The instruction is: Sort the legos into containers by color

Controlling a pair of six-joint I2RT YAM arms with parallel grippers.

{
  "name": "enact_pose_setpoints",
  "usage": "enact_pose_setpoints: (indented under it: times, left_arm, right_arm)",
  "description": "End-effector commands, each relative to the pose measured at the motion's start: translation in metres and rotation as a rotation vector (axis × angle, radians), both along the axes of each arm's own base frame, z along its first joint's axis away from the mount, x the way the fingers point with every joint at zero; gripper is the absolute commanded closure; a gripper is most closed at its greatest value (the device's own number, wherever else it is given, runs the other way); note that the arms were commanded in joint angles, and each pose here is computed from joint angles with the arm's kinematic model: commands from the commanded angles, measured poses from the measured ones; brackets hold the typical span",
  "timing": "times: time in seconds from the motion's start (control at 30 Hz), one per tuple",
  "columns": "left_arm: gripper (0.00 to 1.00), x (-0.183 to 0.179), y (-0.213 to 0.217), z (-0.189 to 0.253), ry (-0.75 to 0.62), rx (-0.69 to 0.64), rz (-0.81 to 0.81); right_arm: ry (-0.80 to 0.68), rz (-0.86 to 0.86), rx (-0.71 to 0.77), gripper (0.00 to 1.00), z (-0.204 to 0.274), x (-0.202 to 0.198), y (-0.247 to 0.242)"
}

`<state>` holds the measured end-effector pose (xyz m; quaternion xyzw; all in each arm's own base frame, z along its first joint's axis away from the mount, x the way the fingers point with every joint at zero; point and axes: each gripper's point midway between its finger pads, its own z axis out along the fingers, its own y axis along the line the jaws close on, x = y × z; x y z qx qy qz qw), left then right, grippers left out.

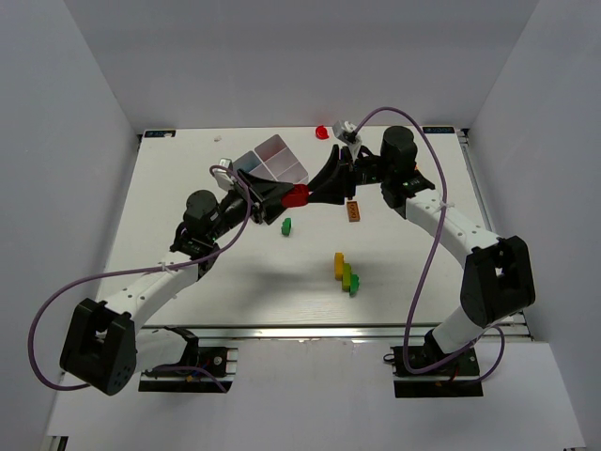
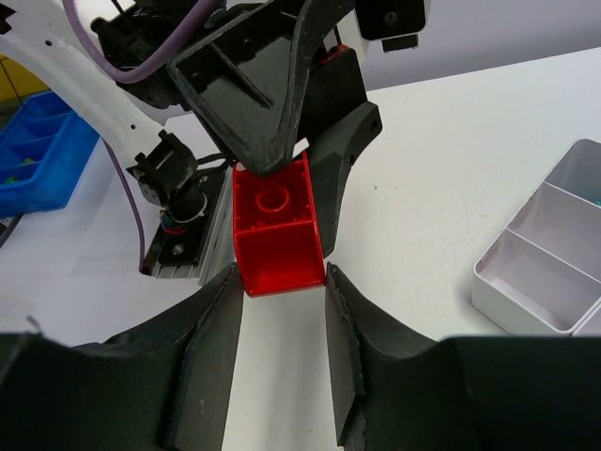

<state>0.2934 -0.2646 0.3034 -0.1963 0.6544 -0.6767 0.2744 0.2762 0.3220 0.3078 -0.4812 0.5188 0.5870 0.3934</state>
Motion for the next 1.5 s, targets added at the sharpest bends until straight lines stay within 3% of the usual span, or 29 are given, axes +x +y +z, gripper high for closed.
enact_pose_setpoints:
  times: [0.0,0.07,0.3,0.37,0.53,0.7,0.8,1.2,1.47]
  left_arm:
    - [0.27,0.0,0.004,0.002,-0.018,0.017,0.025]
    - [0.15,0.001,0.007,0.002,-0.022,0.03,0.038]
    - [0.1,0.003,0.01,0.007,-0.033,0.035,0.054]
    - [0.02,0.004,0.014,0.008,-0.032,0.042,0.07]
    - [0.02,0.023,0.05,0.017,-0.037,0.199,0.228]
    - [0.02,0.035,0.106,0.032,-0.063,0.327,0.418]
    - [0.02,0.03,0.118,0.029,-0.058,0.341,0.434]
    - [0.02,0.019,0.121,-0.023,-0.001,0.354,0.419]
    - [0.02,0.029,0.13,-0.054,0.061,0.388,0.428]
  right_arm:
    - [-0.069,0.029,0.038,0.85,0.024,-0.011,-0.002]
    - [-0.066,0.029,0.037,0.86,0.023,-0.011,-0.002]
    - [-0.058,0.027,0.033,0.88,0.02,-0.012,-0.002]
    - [-0.064,0.02,0.033,0.88,0.022,-0.01,-0.002]
    - [-0.114,-0.121,-0.059,0.88,0.002,0.017,-0.005]
    - [-0.169,-0.428,-0.176,0.94,-0.009,0.088,-0.023]
    - [-0.179,-0.586,-0.23,0.95,-0.011,0.138,-0.036]
    - [-0.362,-0.891,-0.478,1.0,-0.074,0.296,-0.057]
    - [-0.508,-1.058,-0.442,1.0,-0.087,0.379,-0.058]
